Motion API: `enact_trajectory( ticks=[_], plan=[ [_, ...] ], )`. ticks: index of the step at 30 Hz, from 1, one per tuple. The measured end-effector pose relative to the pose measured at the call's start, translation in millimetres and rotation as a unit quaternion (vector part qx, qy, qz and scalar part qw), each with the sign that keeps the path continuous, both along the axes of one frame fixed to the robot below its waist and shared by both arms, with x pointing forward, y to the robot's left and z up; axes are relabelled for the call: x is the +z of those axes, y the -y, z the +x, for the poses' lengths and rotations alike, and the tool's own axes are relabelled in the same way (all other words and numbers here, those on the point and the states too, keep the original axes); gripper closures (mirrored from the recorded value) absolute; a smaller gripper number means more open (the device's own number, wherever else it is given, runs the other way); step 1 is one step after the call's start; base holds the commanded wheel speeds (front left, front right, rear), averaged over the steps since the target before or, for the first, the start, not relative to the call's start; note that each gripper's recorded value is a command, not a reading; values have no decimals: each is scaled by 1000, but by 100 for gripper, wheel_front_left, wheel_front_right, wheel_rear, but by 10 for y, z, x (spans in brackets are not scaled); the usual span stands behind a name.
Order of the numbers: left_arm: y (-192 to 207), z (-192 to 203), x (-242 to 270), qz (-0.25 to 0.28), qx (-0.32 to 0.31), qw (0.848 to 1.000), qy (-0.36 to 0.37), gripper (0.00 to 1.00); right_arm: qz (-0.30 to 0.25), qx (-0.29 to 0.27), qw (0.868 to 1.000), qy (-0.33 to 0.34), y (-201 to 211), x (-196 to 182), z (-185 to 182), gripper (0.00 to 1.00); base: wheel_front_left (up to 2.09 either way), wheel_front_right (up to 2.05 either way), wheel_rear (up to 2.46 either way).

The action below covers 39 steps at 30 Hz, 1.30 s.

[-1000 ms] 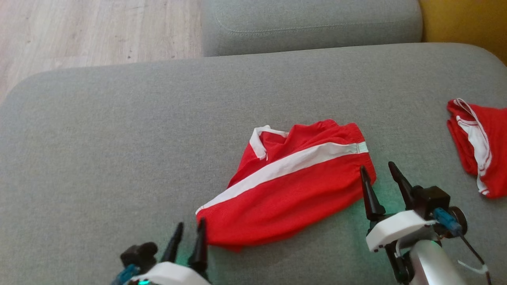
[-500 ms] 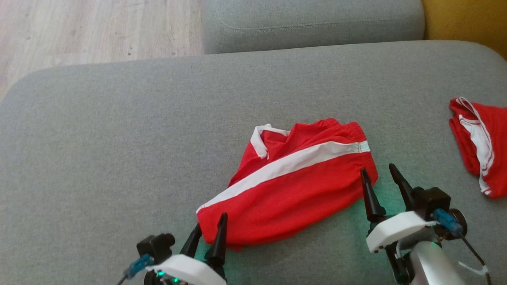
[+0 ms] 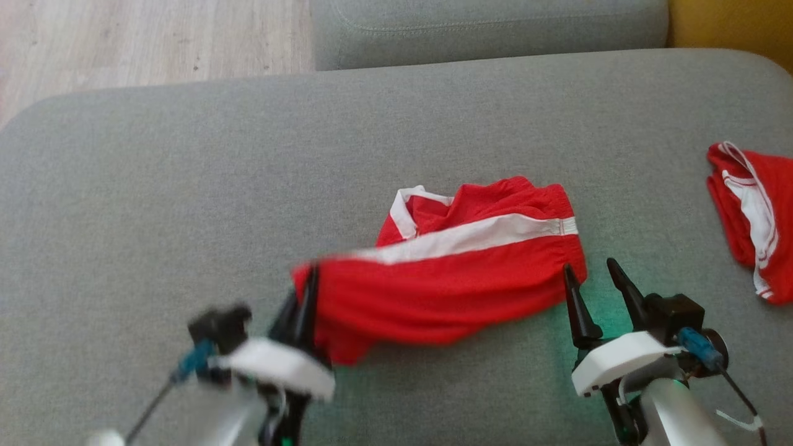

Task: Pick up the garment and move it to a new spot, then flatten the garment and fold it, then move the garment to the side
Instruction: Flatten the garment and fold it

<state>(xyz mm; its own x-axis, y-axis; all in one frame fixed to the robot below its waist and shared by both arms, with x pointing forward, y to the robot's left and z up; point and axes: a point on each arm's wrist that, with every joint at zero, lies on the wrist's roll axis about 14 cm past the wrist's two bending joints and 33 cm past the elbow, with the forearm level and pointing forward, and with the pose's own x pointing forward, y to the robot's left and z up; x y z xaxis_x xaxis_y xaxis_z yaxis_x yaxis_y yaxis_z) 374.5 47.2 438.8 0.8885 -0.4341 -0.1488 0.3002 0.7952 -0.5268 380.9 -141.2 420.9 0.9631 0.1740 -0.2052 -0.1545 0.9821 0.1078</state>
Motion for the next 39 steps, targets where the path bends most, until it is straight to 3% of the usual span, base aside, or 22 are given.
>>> enact_trajectory(
  ticks=[4,7,10,12,14,16,19,23,26,27,28,29,39],
  plan=[
    [63,438,647,28,-12,993,116,100,1,2,1000,-3,-16,-23,22,0,0,0,0],
    [254,674,1334,34,-33,974,221,100,5,5,1000,-2,-41,-9,54,0,0,0,0],
    [456,675,1863,37,-58,949,307,100,9,6,1000,-2,-58,-6,73,0,0,0,0],
    [555,607,1857,46,-77,945,315,100,10,7,1000,-4,-68,-21,73,0,0,0,0],
    [589,566,1727,53,-87,948,301,100,10,8,1000,-5,-75,-28,76,0,0,0,0],
    [550,349,932,79,-111,970,199,100,15,9,1000,-10,-94,-53,80,0,0,0,0],
    [312,-93,-17,102,-115,986,58,100,15,11,1000,-13,-110,-79,83,0,0,0,0],
    [45,-625,-739,112,-101,986,-76,100,15,14,1000,-17,-127,-104,90,0,0,0,0],
    [-14,-659,-804,110,-90,986,-92,100,14,14,1000,-17,-127,-108,95,0,0,0,0],
    [-22,-637,-792,107,-86,986,-92,94,13,14,1000,-17,-128,-104,97,0,0,0,0],
    [-71,-556,-748,105,-72,988,-86,38,11,13,1000,-14,-118,-89,100,0,0,0,0],
    [-124,-496,-713,104,-58,990,-81,0,10,13,1000,-12,-114,-74,102,0,0,0,0],
    [-653,14,-233,168,74,983,11,0,-14,14,998,59,-64,355,157,0,0,0,0]
  ],
)
